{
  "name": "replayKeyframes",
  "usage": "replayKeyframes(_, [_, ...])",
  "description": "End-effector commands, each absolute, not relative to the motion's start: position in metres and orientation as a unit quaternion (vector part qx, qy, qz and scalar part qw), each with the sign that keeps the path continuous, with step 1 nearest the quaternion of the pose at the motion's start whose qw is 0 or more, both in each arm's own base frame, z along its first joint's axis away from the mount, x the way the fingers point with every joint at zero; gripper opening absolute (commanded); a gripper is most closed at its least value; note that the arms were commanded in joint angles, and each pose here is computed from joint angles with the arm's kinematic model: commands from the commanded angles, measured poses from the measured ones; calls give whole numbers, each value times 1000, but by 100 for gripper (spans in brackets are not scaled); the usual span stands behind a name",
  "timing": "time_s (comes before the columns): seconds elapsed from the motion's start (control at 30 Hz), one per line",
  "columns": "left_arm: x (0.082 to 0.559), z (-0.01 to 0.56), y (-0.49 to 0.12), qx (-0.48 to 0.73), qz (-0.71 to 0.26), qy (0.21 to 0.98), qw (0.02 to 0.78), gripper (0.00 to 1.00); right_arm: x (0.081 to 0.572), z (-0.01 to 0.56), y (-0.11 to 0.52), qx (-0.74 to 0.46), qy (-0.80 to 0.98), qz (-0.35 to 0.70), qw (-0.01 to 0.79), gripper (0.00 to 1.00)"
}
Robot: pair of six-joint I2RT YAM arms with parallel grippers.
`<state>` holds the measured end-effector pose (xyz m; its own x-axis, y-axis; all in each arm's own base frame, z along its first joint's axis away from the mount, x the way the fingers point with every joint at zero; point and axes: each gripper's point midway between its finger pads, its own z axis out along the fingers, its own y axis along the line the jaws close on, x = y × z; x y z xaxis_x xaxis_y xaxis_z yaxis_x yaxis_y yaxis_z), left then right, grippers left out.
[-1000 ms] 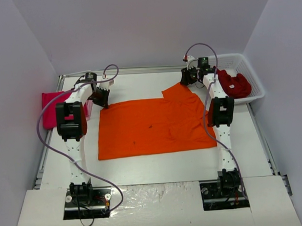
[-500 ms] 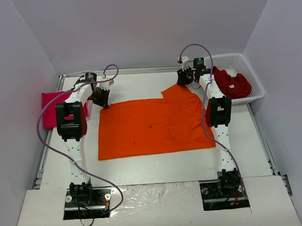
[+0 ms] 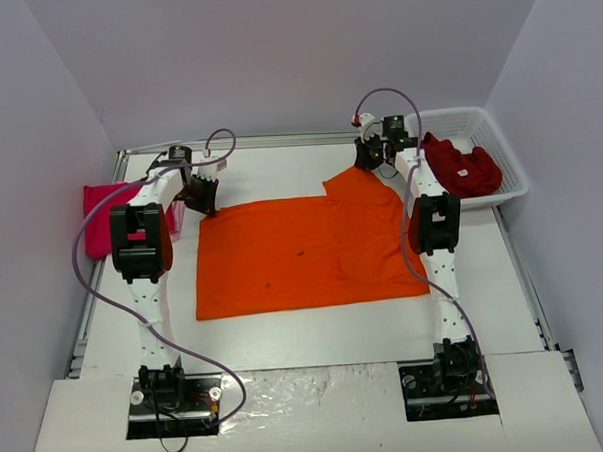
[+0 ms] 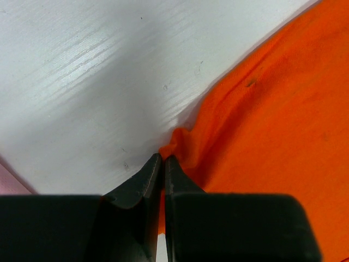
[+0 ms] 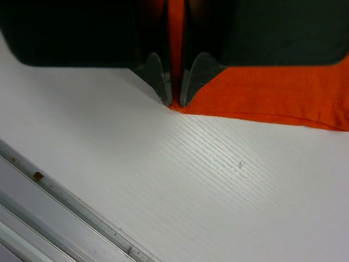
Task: Fold and stack the t-shirts
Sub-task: Grap the side of the flattened tshirt furthest away from the robot with both arms
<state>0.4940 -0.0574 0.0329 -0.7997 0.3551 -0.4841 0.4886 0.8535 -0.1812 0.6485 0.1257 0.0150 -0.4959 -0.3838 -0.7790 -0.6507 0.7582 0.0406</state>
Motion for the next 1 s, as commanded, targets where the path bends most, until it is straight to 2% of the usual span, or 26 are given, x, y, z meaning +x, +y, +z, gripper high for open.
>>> replayKeyframes(0.0, [474,19,-55,224,-154,944,186,2,608,-39,109,-289,899,142,296,0])
replayKeyframes(0.27, [476,26,-55,223,-154,943,193,2,609,-24,106,-295,896,134,304,0])
replayKeyframes(0.5, [481,52,-52,224,-143,938,221,2,612,23,108,-305,883,126,334,0])
replayKeyframes(0.97, [482,87,-48,229,-123,931,256,3,613,83,113,-328,862,98,373,0])
